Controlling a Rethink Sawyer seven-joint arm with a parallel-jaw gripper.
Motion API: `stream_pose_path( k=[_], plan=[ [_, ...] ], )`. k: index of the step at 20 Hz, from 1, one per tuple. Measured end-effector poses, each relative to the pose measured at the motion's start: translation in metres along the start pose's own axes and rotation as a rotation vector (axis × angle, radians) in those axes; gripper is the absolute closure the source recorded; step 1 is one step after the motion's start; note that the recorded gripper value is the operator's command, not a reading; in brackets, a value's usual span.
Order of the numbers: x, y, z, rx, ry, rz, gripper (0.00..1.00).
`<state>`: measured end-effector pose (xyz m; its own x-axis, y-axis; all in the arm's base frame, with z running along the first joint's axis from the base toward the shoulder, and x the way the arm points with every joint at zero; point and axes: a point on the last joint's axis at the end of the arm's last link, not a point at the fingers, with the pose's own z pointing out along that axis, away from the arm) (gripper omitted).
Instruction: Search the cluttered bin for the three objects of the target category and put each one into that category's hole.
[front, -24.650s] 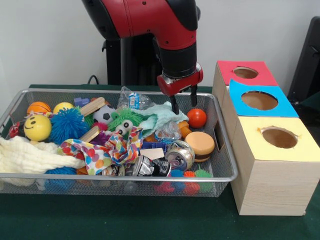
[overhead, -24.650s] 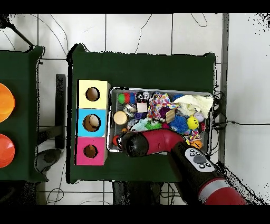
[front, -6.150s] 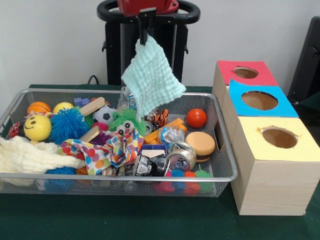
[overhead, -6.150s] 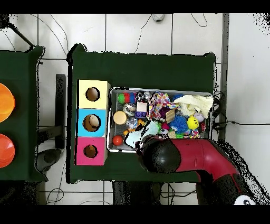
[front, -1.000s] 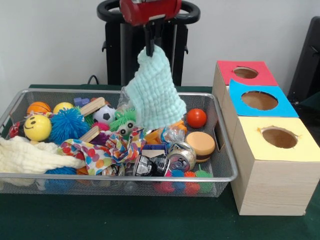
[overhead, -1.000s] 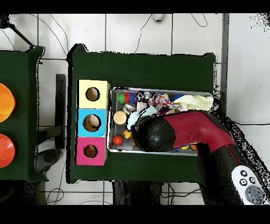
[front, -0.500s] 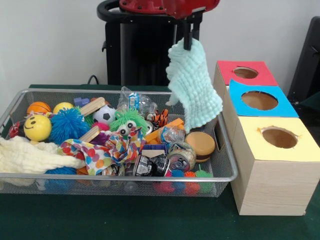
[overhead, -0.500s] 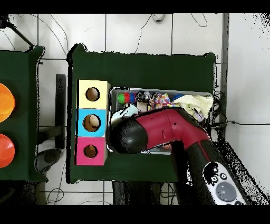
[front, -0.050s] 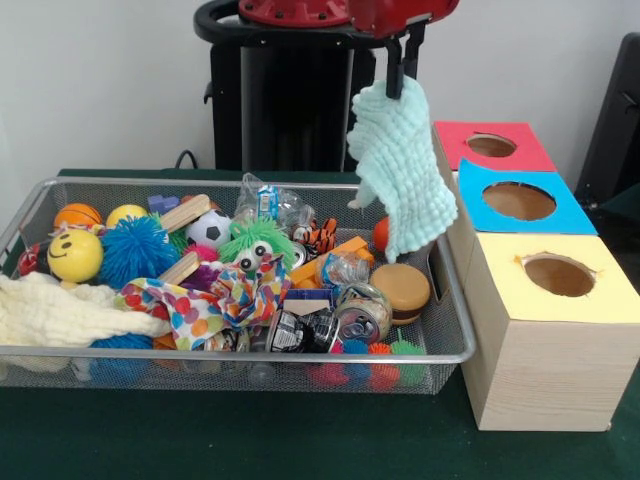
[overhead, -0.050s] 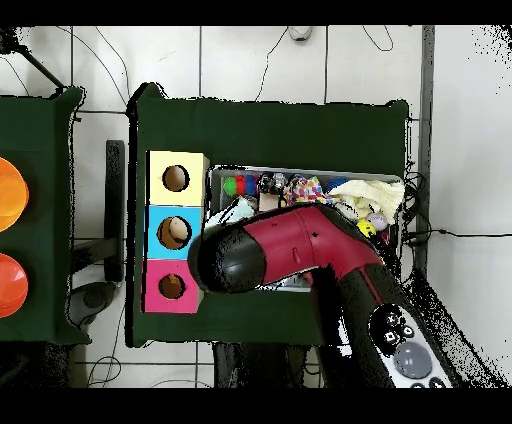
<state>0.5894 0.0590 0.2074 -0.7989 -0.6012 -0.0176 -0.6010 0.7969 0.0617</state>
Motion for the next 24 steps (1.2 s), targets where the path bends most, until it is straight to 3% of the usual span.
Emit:
stream_pose_path(
  k=[12,24],
  plan=[
    [0.007,-0.003,0.011,-0.02,0.018,0.02,1.0],
    [0.012,0.011,0.035,-0.054,0.062,0.021,1.0]
  ],
)
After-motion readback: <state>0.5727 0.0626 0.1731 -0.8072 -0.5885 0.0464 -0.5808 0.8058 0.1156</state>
